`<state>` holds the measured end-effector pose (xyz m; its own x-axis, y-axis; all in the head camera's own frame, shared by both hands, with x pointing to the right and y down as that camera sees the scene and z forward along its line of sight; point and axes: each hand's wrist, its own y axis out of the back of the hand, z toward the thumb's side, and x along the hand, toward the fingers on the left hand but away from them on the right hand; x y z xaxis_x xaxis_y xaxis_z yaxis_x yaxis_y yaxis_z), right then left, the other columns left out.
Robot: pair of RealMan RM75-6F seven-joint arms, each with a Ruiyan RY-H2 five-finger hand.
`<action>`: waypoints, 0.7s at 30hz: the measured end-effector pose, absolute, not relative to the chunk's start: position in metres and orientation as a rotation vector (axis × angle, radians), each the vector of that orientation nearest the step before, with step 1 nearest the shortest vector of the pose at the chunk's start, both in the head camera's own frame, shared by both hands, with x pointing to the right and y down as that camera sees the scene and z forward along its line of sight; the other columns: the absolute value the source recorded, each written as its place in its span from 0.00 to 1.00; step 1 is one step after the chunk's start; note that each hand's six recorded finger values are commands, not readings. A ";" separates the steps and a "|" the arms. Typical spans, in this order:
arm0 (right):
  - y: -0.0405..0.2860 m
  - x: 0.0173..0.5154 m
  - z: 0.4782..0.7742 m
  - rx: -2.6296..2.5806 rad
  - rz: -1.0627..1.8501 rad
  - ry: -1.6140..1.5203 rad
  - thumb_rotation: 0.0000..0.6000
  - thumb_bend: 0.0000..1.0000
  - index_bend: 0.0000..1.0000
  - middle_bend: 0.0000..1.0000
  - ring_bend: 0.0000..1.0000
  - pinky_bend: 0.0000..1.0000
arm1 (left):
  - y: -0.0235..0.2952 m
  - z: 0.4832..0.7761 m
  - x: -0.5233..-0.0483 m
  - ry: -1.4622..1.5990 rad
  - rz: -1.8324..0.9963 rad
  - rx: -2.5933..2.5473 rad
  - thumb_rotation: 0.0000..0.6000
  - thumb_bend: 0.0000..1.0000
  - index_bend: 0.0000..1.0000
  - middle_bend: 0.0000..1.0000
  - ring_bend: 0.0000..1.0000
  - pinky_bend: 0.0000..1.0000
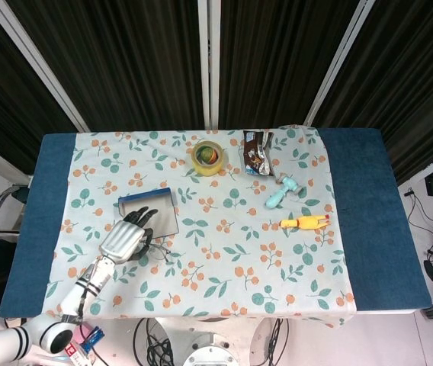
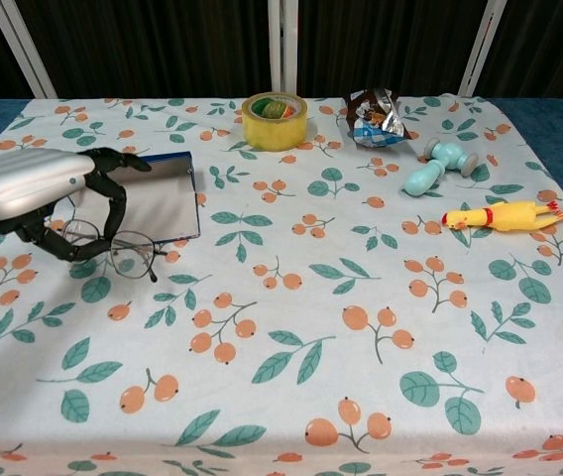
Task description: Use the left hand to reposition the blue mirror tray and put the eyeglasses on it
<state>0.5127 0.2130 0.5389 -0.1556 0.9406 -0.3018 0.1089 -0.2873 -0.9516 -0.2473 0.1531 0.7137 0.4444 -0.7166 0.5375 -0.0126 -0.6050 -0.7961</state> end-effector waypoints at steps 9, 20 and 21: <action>0.212 0.510 0.542 -1.414 1.500 -1.259 1.00 0.19 0.00 0.00 0.00 0.00 | 0.114 0.721 -0.236 0.684 -1.325 -1.871 1.00 0.48 0.62 0.06 0.04 0.16; 0.212 0.520 0.535 -1.396 1.497 -1.289 1.00 0.19 0.00 0.00 0.00 0.00 | 0.077 0.741 -0.223 0.765 -1.630 -1.757 1.00 0.54 0.61 0.06 0.04 0.16; 0.211 0.520 0.535 -1.396 1.497 -1.290 1.00 0.19 0.00 0.00 0.00 0.00 | 0.075 0.742 -0.221 0.774 -1.650 -1.748 1.00 0.55 0.61 0.06 0.04 0.16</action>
<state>0.5203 0.2114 0.5346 -0.1679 0.9473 -0.2729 0.1299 -0.2532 -0.9587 -0.2207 0.0745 0.7420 0.0543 -0.7628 0.6443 -0.0076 -0.6455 -0.7637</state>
